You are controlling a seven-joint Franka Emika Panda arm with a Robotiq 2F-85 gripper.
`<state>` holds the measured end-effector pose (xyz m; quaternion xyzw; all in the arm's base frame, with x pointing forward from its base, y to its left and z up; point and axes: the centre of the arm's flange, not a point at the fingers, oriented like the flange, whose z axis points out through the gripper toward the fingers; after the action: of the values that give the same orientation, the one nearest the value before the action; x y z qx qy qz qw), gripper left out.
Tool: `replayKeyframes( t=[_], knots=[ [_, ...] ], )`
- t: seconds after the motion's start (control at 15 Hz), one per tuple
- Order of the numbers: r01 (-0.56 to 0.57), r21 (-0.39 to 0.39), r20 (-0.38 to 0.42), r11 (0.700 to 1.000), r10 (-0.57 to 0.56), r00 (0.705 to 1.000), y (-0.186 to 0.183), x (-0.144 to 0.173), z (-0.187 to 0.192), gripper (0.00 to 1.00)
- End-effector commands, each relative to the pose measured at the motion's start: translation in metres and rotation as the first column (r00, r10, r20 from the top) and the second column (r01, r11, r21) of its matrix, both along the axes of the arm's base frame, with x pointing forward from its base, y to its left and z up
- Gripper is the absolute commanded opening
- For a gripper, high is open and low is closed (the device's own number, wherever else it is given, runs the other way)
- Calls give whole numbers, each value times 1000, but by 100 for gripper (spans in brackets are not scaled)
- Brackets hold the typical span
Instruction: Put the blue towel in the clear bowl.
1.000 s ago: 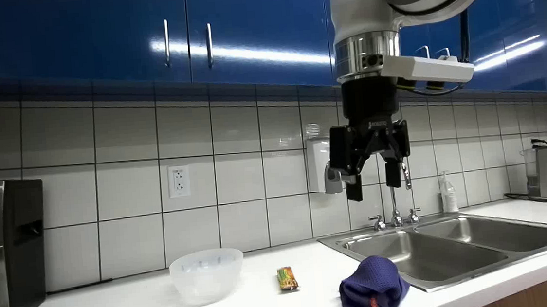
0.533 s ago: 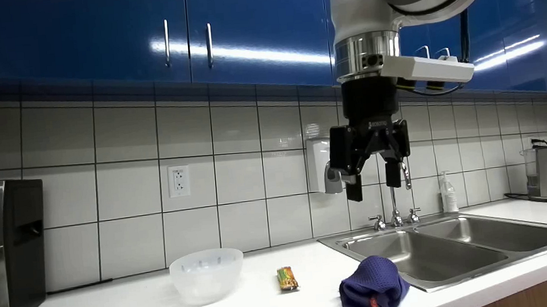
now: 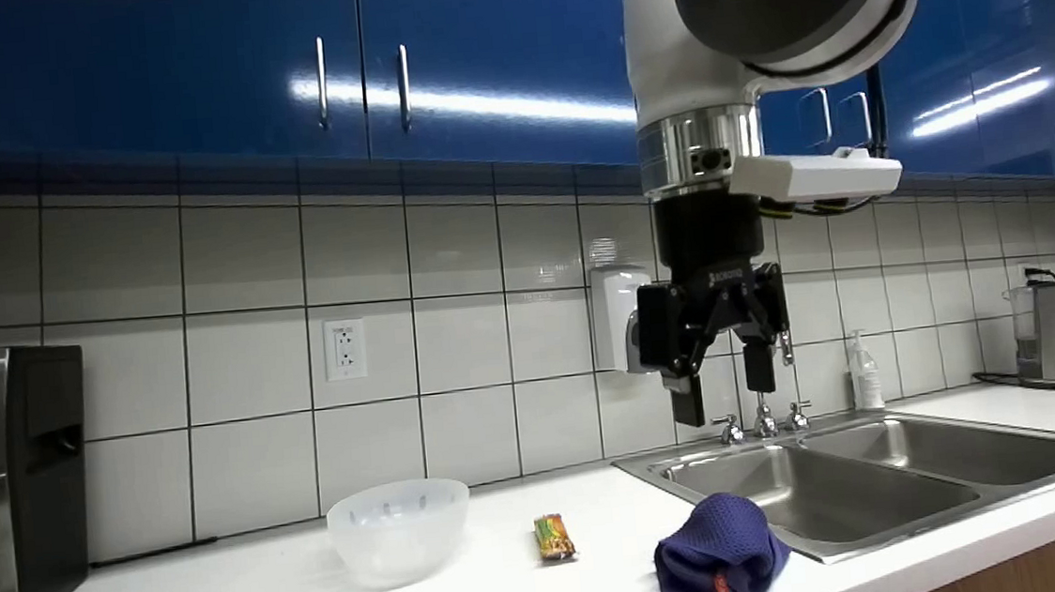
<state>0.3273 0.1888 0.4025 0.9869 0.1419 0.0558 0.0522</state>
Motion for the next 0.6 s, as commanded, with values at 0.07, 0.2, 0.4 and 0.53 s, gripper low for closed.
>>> replayKeyframes(
  t=[0.07, 0.2, 0.4, 0.53],
  knots=[
    [31, -41, 1, 999, -31, 1000, -3, 40, -32, 100],
    [47, -50, 10, 998, -47, 999, -12, 57, -47, 100],
    [98, -53, 15, 994, -98, 995, -29, 85, -66, 100],
    [145, -52, 8, 988, -145, 989, -43, 103, -75, 100]
  ],
)
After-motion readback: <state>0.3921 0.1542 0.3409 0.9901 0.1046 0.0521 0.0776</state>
